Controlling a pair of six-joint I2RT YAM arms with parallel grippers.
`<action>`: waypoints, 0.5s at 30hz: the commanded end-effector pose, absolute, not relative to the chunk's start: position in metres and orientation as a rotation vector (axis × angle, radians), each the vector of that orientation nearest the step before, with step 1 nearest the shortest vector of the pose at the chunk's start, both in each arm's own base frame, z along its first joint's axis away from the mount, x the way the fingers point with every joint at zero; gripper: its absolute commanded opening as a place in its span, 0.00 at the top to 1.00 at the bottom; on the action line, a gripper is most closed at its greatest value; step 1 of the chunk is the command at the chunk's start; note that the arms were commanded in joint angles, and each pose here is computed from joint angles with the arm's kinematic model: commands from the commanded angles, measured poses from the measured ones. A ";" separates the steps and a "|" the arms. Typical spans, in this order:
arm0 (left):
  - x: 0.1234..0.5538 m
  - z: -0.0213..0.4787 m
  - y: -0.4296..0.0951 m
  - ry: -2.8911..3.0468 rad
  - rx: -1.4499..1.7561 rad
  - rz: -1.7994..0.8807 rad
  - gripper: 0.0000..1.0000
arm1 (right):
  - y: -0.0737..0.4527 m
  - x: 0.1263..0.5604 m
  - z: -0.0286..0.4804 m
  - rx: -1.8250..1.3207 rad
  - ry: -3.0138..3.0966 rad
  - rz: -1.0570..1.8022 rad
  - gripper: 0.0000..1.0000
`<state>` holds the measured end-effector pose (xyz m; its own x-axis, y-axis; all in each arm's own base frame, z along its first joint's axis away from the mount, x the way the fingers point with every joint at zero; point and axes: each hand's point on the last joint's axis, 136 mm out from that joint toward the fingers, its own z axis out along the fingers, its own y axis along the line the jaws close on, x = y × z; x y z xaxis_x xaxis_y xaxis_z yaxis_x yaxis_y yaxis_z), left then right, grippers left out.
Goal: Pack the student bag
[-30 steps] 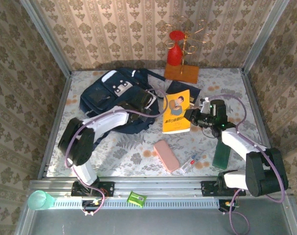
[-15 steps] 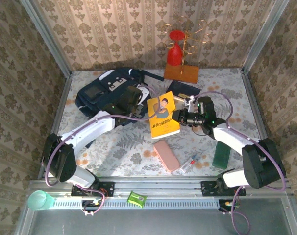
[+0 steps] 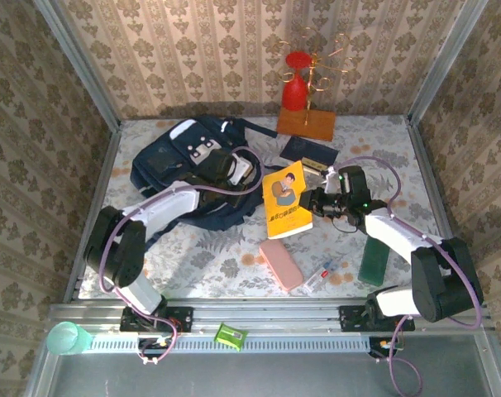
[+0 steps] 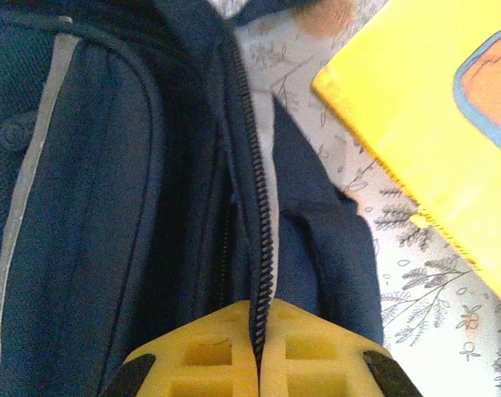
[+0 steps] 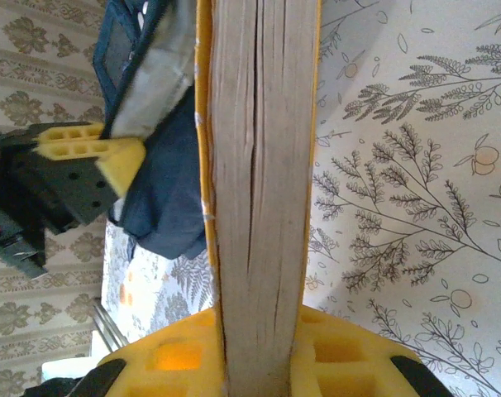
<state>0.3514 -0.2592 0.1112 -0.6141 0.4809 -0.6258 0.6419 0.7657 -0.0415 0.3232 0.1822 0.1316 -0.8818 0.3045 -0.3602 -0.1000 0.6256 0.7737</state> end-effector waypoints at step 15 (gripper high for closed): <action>0.376 0.114 -0.271 2.358 0.803 -0.419 0.80 | 0.187 0.335 0.142 0.095 2.329 1.186 1.00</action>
<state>0.3671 -0.2682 0.1087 -0.6342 0.4557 -0.6246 0.6352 0.7677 -0.0849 0.3235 0.1823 0.1226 -0.8897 0.2928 -0.3502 -0.0929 0.6350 0.7669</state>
